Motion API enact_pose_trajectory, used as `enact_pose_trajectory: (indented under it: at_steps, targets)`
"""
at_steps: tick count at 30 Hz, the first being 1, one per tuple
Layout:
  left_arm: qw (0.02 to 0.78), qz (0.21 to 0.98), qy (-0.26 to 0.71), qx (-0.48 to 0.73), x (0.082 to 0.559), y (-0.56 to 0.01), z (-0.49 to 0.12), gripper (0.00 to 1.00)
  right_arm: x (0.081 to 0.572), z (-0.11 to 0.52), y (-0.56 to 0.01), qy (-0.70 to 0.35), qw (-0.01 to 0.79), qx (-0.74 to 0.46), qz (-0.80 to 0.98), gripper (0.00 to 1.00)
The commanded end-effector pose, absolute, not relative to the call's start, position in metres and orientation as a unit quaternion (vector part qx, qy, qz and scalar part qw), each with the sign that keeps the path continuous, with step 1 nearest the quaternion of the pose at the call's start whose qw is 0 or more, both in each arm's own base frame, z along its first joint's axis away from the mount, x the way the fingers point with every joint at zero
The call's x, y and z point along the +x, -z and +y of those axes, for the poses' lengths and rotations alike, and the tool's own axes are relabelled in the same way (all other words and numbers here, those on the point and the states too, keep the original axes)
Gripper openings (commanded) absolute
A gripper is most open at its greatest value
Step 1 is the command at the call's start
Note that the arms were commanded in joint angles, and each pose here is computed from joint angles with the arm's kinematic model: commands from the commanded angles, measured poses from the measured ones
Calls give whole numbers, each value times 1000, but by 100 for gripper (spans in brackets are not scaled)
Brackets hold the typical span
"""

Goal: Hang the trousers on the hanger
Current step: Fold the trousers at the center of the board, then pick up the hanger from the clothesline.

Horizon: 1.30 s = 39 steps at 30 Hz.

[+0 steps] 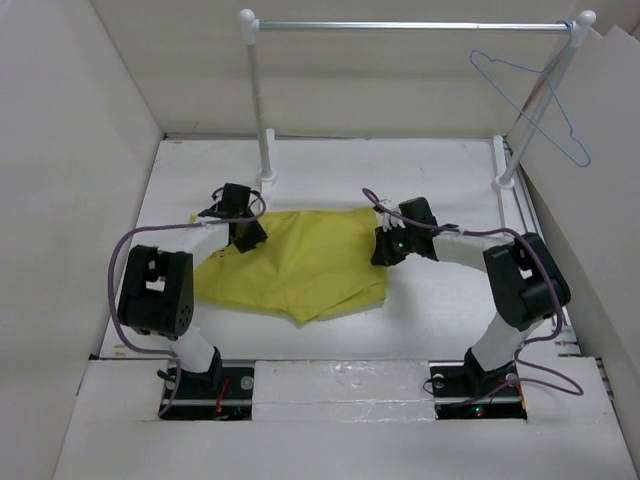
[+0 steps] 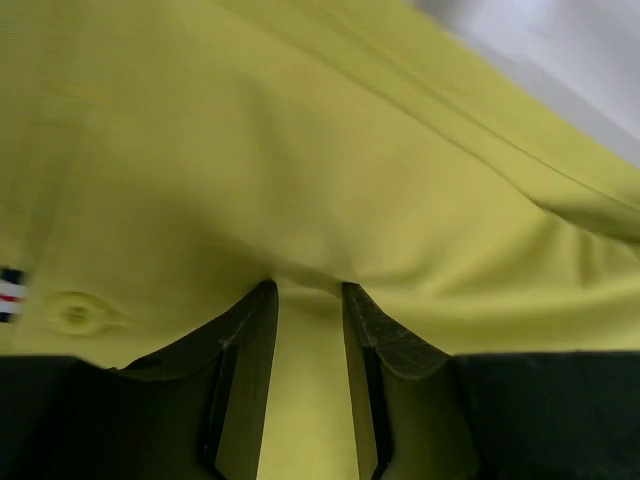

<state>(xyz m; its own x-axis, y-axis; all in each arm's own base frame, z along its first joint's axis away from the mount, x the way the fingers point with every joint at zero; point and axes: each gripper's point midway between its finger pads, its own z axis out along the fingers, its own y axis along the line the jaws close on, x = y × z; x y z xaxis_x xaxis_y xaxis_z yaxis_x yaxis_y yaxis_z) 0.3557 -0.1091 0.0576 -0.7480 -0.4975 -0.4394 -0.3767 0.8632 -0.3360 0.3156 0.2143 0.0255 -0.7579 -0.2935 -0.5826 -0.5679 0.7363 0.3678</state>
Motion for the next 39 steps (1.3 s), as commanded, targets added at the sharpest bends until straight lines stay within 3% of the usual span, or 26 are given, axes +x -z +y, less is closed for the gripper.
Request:
enact_pose_trajectory:
  at_steps: [1, 4, 8, 10, 11, 12, 14, 15, 16, 17, 18, 21, 26, 27, 28, 29, 30, 33, 39]
  targets:
    - [220, 919, 37, -325, 333, -21, -49, 29, 295, 206, -14, -259, 243, -213, 910, 0]
    - [241, 904, 28, -353, 330, -28, -26, 29, 274, 209, -15, -266, 232, -217, 910, 0]
    - [313, 882, 67, -346, 351, -87, -30, 29, 271, 216, -51, -269, 245, -238, 900, 0]
    - [361, 871, 91, -320, 365, -129, -48, 29, 277, 217, -88, -268, 270, -250, 891, 11]
    - [380, 866, 104, -308, 371, -146, -55, 29, 298, 226, -128, -270, 315, -262, 871, 21]
    - [403, 862, 122, -284, 379, -168, -65, 26, 309, 225, -153, -262, 343, -281, 857, 37]
    - [428, 856, 169, -236, 382, -200, -97, 19, 342, 217, -234, -242, 425, -292, 822, 47]
    - [443, 852, 182, -210, 384, -217, -109, 9, 354, 209, -264, -231, 456, -288, 810, 46]
    - [450, 850, 196, -189, 383, -228, -122, 1, 364, 200, -291, -218, 483, -287, 798, 37]
    - [450, 853, 213, -155, 375, -235, -148, 0, 382, 177, -318, -192, 518, -278, 786, 22]
    - [459, 850, 223, -134, 373, -246, -162, 0, 394, 163, -379, -175, 576, -272, 751, 0]
    - [467, 848, 246, -57, 350, -260, -211, 0, 425, 89, -461, -94, 660, -218, 713, 0]
    - [437, 839, 324, 32, 313, -259, -264, 0, 458, -37, -494, -16, 686, -135, 715, 0]
    - [421, 845, 327, 35, 306, -244, -264, 0, 468, -60, -485, -14, 681, -120, 722, 16]
    - [419, 839, 343, 42, 297, -243, -265, 0, 464, -120, -487, 20, 689, -72, 721, 49]
    - [419, 839, 344, 42, 297, -243, -265, 0, 464, -121, -487, 21, 689, -71, 721, 49]
    - [410, 845, 341, 47, 291, -231, -262, 0, 463, -139, -484, 33, 690, -57, 721, 73]
    - [415, 841, 340, 69, 279, -230, -256, 9, 462, -185, -466, 22, 688, -37, 725, 86]
    - [410, 843, 332, 108, 259, -225, -266, 14, 478, -191, -424, -35, 672, -48, 738, 94]
